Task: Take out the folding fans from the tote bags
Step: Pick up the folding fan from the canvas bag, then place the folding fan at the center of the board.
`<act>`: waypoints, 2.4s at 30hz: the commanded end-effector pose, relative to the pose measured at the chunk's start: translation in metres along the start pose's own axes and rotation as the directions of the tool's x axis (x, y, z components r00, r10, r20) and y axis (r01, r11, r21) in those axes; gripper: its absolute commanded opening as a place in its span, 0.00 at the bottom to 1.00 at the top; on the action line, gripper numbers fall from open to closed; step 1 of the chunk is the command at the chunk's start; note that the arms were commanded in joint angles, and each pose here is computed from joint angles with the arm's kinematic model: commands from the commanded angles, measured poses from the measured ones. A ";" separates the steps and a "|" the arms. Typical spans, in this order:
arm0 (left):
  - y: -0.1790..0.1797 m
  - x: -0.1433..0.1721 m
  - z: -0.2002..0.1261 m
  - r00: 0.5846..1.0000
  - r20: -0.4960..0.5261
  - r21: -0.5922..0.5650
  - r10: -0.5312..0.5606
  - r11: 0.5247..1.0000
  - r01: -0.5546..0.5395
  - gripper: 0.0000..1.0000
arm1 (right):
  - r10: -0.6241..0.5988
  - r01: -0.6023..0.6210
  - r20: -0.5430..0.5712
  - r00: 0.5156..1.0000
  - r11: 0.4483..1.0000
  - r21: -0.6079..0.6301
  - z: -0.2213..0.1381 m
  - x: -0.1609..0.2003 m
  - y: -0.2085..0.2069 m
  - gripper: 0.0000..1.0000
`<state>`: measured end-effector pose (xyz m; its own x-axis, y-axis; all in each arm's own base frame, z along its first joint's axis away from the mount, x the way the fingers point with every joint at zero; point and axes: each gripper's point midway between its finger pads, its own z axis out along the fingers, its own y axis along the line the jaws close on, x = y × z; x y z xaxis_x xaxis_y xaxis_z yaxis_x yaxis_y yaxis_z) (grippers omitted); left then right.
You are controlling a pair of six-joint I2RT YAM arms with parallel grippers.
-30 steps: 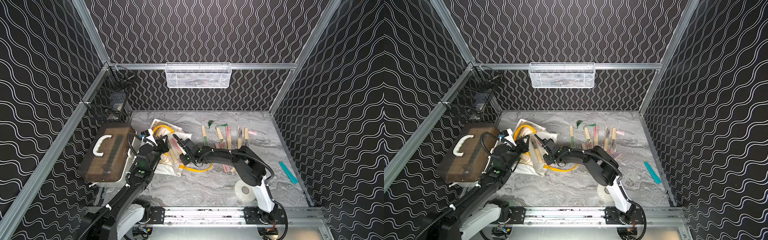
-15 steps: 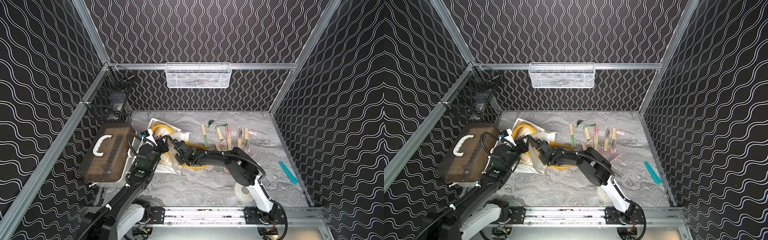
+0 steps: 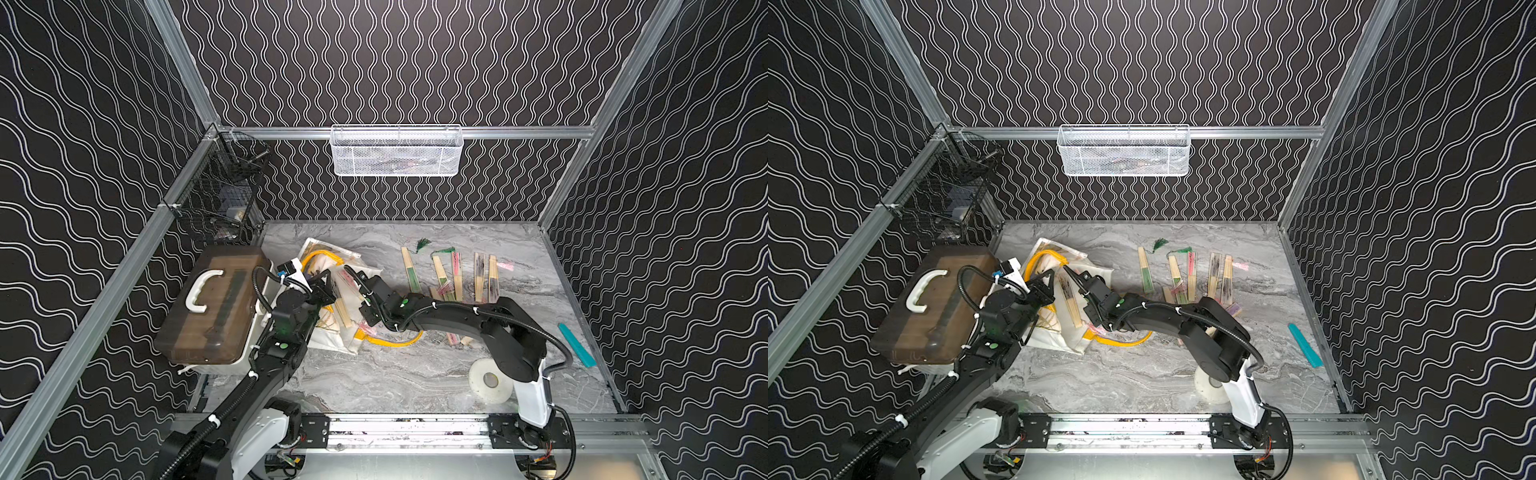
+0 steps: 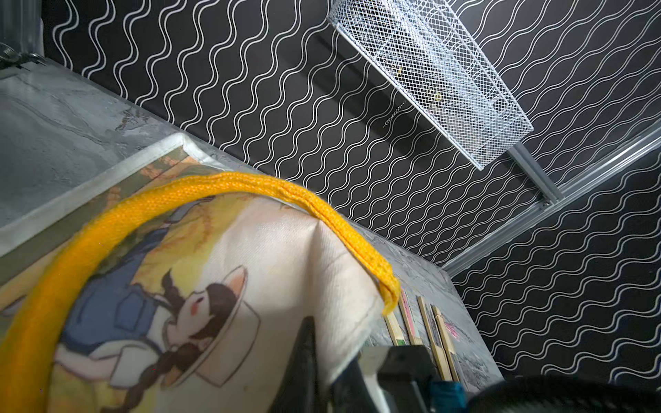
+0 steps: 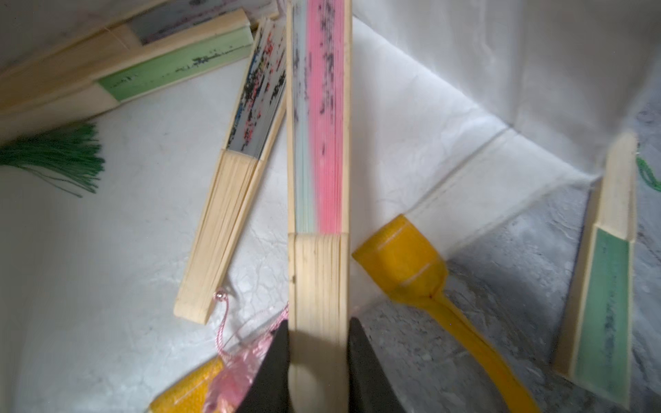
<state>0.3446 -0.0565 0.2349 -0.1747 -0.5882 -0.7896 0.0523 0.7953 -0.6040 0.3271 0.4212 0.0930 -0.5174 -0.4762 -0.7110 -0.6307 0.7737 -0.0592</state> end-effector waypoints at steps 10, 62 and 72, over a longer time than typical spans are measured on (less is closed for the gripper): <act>-0.004 -0.016 -0.006 0.999 0.033 -0.013 0.027 1.000 -0.027 0.00 | 0.141 -0.146 0.111 0.984 0.989 0.030 -0.093 -0.017 -0.034 0.16; -0.034 -0.041 -0.062 0.984 0.002 0.029 0.178 0.984 -0.178 0.00 | 0.463 -0.456 -0.192 0.865 0.886 0.082 0.086 0.015 -0.133 0.54; -0.029 -0.032 -0.044 0.990 -0.029 0.020 0.140 0.990 -0.140 0.00 | 0.510 -0.513 0.057 0.859 0.855 0.079 -0.054 -0.035 -0.149 0.61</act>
<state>0.2995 -0.0522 0.2641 -0.2530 -0.4426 -0.8603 0.0594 0.8804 -0.4704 0.4195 0.3121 0.1447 -0.7588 -0.0390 -0.6501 -0.2691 0.9278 0.2585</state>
